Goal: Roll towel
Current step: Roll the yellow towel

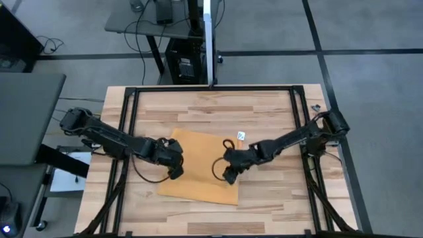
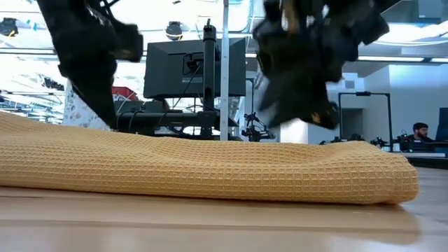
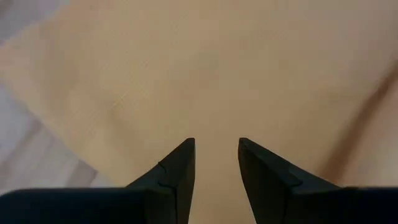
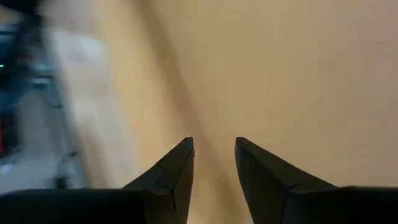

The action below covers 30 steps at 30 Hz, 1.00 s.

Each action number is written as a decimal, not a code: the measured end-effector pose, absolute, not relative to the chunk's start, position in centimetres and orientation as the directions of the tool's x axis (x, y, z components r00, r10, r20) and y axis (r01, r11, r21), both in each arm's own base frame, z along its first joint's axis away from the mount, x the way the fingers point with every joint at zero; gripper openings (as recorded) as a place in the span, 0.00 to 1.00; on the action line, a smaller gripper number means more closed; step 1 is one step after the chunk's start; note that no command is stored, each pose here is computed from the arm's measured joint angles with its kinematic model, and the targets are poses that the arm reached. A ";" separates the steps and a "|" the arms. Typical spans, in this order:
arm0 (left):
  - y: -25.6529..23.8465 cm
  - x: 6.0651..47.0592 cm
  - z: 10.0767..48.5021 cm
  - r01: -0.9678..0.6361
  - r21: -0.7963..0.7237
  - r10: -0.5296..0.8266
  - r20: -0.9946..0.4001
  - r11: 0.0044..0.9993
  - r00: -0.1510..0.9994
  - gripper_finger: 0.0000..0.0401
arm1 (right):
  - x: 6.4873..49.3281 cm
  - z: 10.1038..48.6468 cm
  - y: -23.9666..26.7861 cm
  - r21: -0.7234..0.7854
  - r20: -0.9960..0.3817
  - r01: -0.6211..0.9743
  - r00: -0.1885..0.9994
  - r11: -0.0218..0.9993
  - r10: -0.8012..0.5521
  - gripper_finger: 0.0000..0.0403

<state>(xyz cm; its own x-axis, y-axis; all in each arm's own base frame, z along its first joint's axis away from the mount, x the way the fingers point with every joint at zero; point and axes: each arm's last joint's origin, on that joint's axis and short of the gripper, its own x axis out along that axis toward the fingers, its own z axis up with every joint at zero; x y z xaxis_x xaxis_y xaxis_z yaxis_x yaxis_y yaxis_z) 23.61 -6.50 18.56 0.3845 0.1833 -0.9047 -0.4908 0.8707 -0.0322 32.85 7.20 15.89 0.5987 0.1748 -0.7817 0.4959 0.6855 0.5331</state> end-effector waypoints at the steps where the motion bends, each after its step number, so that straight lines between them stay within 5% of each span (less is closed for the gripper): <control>1: -6.6 23.8 18.1 -0.488 -0.018 0.186 -0.911 0.873 0.368 0.27 | 32.6 15.6 6.7 0.497 -0.811 0.532 0.565 0.685 0.150 0.28; 8: -7.3 25.2 14.6 -0.541 -0.006 0.173 -0.944 0.841 0.280 0.27 | 31.9 15.0 5.9 0.404 -0.866 0.578 0.491 0.710 0.093 0.28; 22: -8.6 25.7 14.1 -0.625 -0.116 0.126 -0.936 0.772 0.329 0.27 | 30.7 13.8 1.7 0.220 -0.925 0.566 0.379 0.794 -0.013 0.28; 30: -7.9 25.4 17.6 -0.567 0.015 0.199 -0.944 0.823 0.264 0.27 | 30.8 17.8 -0.2 0.345 -0.857 0.424 0.505 0.837 0.097 0.28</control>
